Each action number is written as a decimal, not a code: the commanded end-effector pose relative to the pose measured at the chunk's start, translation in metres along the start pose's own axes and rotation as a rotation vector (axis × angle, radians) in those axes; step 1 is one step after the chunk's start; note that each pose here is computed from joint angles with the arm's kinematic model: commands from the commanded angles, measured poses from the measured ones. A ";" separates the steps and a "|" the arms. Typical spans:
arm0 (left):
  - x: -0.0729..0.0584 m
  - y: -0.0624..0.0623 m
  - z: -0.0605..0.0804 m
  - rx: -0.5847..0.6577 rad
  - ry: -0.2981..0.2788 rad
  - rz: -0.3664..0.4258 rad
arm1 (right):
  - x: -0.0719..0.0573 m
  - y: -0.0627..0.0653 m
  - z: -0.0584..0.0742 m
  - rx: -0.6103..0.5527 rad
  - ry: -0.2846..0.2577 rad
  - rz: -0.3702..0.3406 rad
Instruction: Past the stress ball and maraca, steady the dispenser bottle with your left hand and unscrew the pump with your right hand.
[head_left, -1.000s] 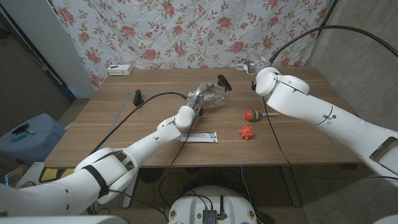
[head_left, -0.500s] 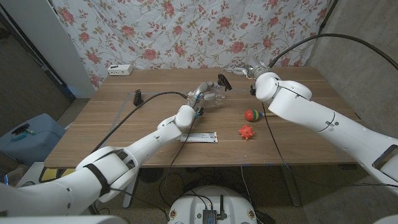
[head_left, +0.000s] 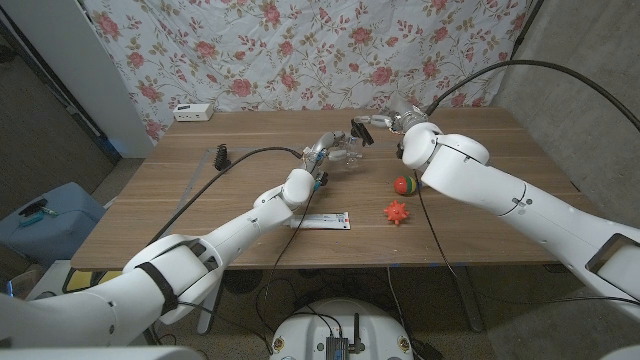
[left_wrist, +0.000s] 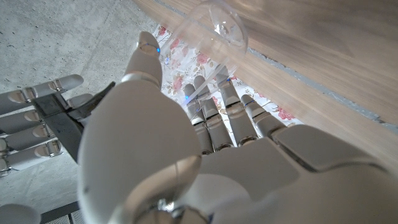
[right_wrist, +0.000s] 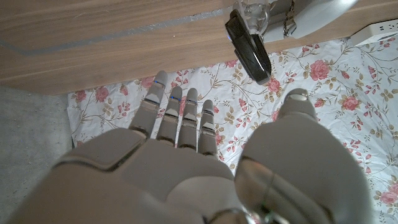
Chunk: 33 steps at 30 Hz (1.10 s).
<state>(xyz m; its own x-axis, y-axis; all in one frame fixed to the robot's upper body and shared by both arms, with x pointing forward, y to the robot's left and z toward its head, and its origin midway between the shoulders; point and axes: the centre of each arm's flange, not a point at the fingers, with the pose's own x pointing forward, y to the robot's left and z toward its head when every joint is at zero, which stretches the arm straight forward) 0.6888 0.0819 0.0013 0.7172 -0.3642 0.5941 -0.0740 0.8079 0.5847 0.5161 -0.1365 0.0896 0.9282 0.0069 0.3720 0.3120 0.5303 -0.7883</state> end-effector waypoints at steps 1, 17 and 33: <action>0.002 -0.001 0.000 0.003 0.002 0.001 | 0.006 0.017 0.007 -0.024 0.023 0.005; 0.005 -0.004 0.001 -0.001 0.007 0.001 | 0.013 0.029 0.013 -0.054 0.028 -0.002; 0.009 -0.006 0.002 -0.004 0.008 -0.003 | 0.021 0.037 0.016 -0.098 0.054 -0.032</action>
<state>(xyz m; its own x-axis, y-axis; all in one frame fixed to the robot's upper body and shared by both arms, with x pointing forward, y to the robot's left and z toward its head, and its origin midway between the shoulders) 0.6927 0.0752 0.0028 0.7230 -0.3609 0.5891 -0.0737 0.8075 0.5852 0.5371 -0.1094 0.0778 0.9288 -0.0370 0.3687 0.3420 0.4690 -0.8143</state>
